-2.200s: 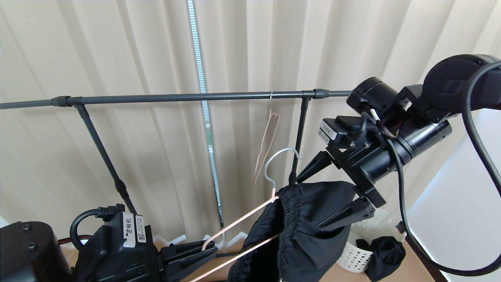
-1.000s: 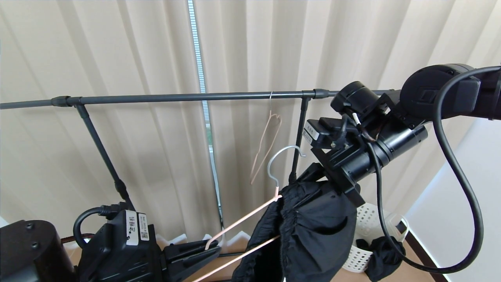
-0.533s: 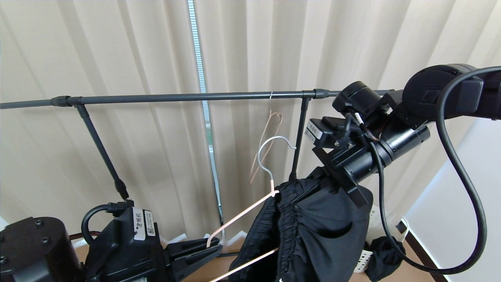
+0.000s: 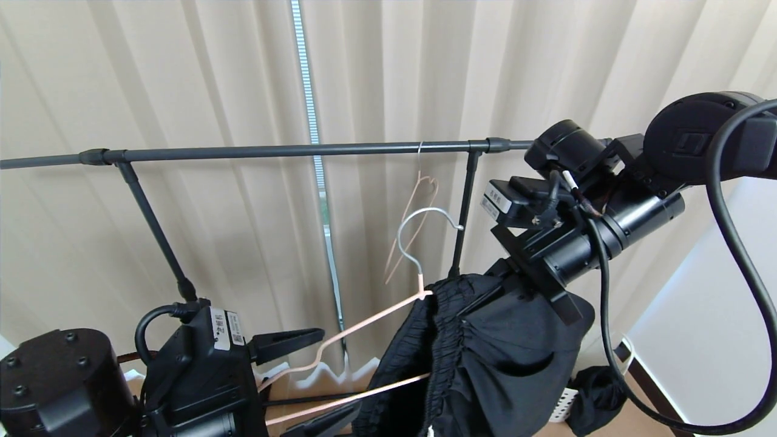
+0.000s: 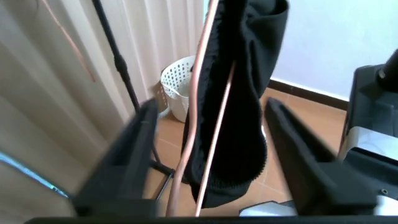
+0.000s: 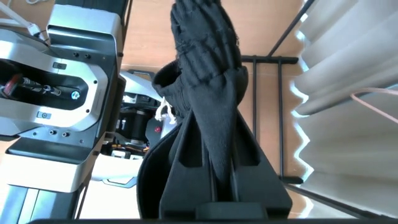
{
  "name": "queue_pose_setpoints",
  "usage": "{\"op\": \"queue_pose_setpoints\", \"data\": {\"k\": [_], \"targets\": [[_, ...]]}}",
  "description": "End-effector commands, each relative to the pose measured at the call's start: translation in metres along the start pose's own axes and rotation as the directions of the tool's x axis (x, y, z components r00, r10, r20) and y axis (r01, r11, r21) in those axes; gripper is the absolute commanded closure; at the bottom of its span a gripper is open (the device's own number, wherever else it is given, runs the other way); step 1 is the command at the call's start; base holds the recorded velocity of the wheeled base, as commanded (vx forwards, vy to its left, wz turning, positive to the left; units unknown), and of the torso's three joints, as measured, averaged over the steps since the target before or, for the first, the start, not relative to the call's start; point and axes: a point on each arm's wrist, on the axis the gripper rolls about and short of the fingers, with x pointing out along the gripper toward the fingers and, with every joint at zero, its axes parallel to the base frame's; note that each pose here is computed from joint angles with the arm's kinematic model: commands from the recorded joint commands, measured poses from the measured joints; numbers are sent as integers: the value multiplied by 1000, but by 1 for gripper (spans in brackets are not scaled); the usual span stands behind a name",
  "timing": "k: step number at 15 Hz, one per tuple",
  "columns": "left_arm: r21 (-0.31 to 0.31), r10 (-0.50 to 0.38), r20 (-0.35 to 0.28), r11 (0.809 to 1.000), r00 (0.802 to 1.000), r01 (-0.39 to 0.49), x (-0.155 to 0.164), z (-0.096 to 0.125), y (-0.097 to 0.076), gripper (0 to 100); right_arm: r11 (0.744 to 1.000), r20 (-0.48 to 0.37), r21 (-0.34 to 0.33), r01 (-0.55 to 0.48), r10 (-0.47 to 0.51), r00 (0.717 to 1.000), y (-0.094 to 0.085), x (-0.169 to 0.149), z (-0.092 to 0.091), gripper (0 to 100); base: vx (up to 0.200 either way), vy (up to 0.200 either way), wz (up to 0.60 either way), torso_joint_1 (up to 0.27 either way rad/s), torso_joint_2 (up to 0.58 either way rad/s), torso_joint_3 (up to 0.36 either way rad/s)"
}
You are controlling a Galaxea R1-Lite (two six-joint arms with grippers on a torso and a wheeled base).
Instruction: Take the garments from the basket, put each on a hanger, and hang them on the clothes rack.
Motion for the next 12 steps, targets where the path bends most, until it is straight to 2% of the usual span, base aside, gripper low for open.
{"op": "queue_pose_setpoints", "data": {"k": [1, 3, 6, 8, 9, 10, 12], "targets": [[-11, 63, 4, 998, 998, -63, 1, 1, 14, 0, 1000, 5, -11, 22, -22, 1000, 6, -7, 5, 100, 0, 0, 0, 0, 0, 0], [-36, 134, 20, 990, 991, -134, -2, 4, 29, 0, 998, 5, -14, 53, -53, 999, 7, -15, 9, 100, 0, 0, 0, 0, 0, 0], [-105, 242, 46, 966, 969, -236, -7, 10, 55, 0, 990, -62, -20, 137, -138, 988, 7, -22, 13, 100, 0, 0, 0, 0, 0, 0], [-164, 237, 69, 961, 969, -224, -8, 14, 62, 0, 985, -78, -15, 170, -171, 982, 8, -25, 17, 100, 0, 0, 0, 0, 0, 0], [-216, 231, 76, 954, 970, -210, -8, 15, 64, 0, 976, -112, -25, 217, -218, 969, 8, -29, 19, 100, 0, 0, 0, 0, 0, 0], [-235, 232, 77, 949, 970, -209, -7, 16, 66, 0, 968, -137, -26, 251, -252, 958, 8, -31, 21, 100, 0, 0, 0, 0, 0, 0], [-260, 233, 72, 943, 970, -208, -6, 15, 67, 0, 956, -154, 16, 294, -288, 945, 7, -34, 24, 100, 0, 0, 0, 0, 0, 0]]}}
